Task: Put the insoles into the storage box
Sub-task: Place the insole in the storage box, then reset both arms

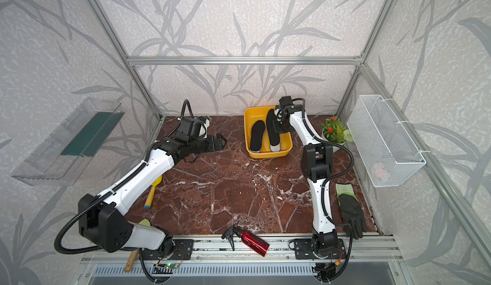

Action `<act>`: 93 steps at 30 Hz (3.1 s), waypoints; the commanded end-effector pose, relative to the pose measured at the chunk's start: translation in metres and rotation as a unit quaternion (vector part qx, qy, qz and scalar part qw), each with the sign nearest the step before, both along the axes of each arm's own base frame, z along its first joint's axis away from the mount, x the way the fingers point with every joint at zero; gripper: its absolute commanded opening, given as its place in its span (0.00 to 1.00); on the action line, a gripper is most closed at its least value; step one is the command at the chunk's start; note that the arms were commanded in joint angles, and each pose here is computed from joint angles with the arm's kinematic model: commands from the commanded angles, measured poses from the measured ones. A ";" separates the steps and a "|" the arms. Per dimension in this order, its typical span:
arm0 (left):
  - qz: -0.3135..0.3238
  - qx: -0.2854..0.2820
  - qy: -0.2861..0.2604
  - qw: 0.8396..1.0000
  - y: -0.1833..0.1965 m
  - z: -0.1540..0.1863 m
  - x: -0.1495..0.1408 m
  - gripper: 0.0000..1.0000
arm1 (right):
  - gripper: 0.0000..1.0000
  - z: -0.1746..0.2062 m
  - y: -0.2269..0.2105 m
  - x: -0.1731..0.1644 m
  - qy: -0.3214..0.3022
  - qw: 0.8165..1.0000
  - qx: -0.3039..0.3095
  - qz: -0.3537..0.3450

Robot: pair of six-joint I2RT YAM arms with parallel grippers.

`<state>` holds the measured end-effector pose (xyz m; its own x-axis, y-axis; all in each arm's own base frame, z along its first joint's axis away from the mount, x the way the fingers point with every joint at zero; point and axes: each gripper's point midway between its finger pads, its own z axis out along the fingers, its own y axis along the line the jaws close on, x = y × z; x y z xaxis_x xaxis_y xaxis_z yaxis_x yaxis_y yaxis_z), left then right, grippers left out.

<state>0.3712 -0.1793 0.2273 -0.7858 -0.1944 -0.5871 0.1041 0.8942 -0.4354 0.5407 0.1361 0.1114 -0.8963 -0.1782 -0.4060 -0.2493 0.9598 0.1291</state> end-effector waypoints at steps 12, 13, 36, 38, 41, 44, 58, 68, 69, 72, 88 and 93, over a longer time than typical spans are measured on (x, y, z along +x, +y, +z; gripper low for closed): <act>0.010 0.006 -0.012 1.000 0.010 0.009 -0.007 0.99 | 0.00 -0.041 -0.008 -0.009 0.055 0.998 -0.025 0.000; 0.011 0.008 -0.011 1.000 0.011 0.008 -0.007 0.99 | 0.00 -0.043 -0.010 -0.010 0.057 0.998 -0.029 -0.002; 0.033 0.004 -0.004 0.999 0.018 0.005 -0.007 0.99 | 0.25 -0.051 -0.019 -0.013 0.064 0.996 -0.051 -0.026; 0.039 -0.001 0.001 0.999 0.020 0.004 -0.007 0.99 | 0.30 -0.040 -0.019 -0.015 0.060 0.997 -0.048 -0.028; 0.048 -0.005 0.006 0.999 0.024 0.002 -0.006 0.99 | 0.34 -0.021 -0.014 -0.017 0.048 0.998 -0.031 -0.024; 0.055 -0.007 0.007 0.998 0.027 0.003 -0.005 0.99 | 0.38 0.000 -0.011 -0.020 0.038 0.999 -0.020 -0.019; 0.179 0.135 -0.012 0.974 0.097 0.000 0.002 0.99 | 0.51 0.105 -0.010 -0.073 -0.049 0.998 0.029 0.013; 0.247 0.267 -0.099 0.926 0.163 -0.014 -0.017 0.99 | 0.57 0.099 -0.049 -0.134 -0.111 0.993 0.040 -0.016; 0.251 0.281 -0.105 0.920 0.168 -0.015 -0.019 0.99 | 0.57 0.092 -0.055 -0.138 -0.114 0.992 0.040 -0.022; 0.274 0.321 -0.111 0.900 0.185 -0.019 -0.025 0.99 | 0.58 0.072 -0.073 -0.143 -0.140 0.989 0.034 -0.039; 0.285 0.402 -0.099 0.864 0.204 -0.072 -0.017 1.00 | 0.57 -0.016 -0.101 -0.139 -0.284 0.957 -0.006 -0.065; 0.303 0.396 -0.131 0.857 0.212 -0.084 -0.015 1.00 | 0.55 -0.020 -0.089 -0.136 -0.321 0.946 -0.013 -0.039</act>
<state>0.3464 0.0262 0.1328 -0.5816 0.0213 -0.8132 -0.4335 0.8377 0.3320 0.3874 0.0413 0.0677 -0.6030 -0.1155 -0.7894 -0.1883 0.9821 0.0001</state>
